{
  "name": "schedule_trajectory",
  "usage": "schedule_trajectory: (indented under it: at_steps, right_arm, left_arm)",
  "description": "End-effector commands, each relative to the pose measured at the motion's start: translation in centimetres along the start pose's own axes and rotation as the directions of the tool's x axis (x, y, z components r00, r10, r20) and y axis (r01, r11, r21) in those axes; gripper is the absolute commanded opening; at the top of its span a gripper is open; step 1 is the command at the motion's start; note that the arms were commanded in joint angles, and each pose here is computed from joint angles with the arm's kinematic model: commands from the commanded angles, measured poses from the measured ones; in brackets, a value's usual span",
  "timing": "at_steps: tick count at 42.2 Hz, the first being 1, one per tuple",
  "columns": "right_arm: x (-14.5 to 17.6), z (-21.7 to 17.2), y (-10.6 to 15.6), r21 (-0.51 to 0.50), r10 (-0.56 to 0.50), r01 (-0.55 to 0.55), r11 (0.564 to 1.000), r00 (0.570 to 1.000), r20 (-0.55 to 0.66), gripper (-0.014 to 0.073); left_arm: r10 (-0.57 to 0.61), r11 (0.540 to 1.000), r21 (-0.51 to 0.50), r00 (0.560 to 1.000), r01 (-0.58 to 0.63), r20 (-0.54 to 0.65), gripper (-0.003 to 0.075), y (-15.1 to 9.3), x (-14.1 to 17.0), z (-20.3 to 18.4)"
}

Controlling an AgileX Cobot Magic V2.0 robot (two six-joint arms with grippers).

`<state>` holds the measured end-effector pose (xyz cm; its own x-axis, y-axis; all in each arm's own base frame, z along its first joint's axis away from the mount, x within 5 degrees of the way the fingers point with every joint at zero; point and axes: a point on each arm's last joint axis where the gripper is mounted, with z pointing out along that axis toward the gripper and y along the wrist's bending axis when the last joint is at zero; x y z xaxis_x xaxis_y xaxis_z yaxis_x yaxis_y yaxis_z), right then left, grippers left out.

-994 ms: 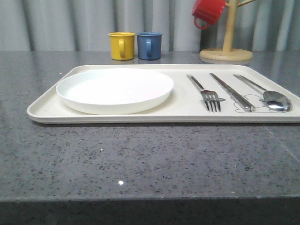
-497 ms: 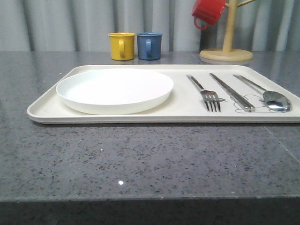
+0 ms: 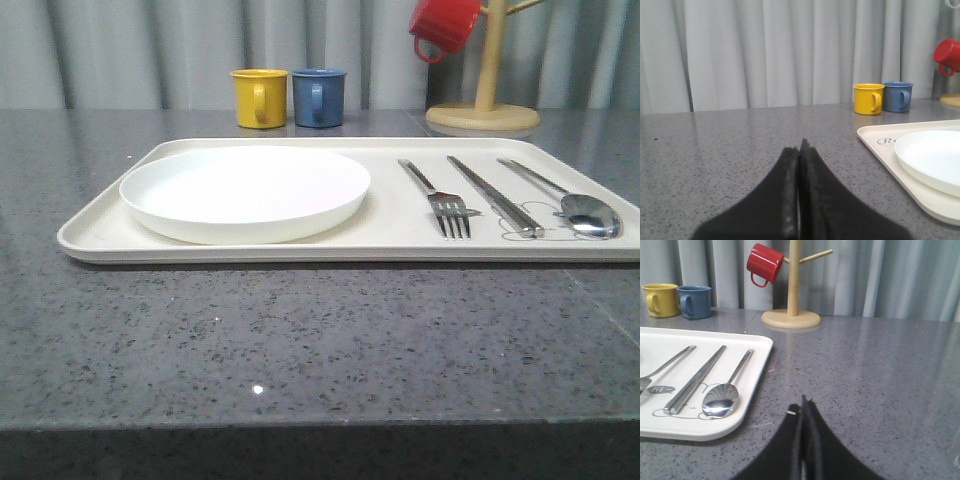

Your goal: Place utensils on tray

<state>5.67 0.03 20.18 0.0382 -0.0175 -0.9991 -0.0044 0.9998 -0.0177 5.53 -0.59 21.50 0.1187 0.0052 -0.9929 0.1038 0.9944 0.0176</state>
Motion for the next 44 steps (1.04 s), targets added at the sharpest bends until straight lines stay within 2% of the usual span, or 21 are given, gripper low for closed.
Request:
schedule_trajectory:
  at_steps: [1, 19, 31, 44]
  right_arm:
    - [-0.91, -0.17, -0.08, 0.012, -0.007, 0.006, 1.000, 0.994, 0.105, -0.0066]
    - [-0.91, -0.17, -0.08, 0.012, -0.007, 0.006, 1.000, 0.994, 0.105, -0.0066]
    - [-0.91, -0.17, -0.08, 0.012, -0.007, 0.006, 1.000, 0.994, 0.105, -0.0066]
    - [-0.91, -0.17, -0.08, 0.012, -0.007, 0.006, 1.000, 0.994, 0.105, -0.0066]
  left_arm:
    - [-0.016, 1.000, -0.001, 0.996, 0.017, 0.088, -0.0020, 0.01, -0.47, -0.18]
    - [-0.016, 1.000, -0.001, 0.996, 0.017, 0.088, -0.0020, 0.01, -0.47, -0.18]
    - [-0.006, 0.999, -0.052, 0.996, 0.010, 0.089, -0.0020, 0.28, -0.48, -0.21]
    - [-0.006, 0.999, -0.050, 0.996, 0.011, 0.089, -0.0020, 0.27, -0.48, -0.20]
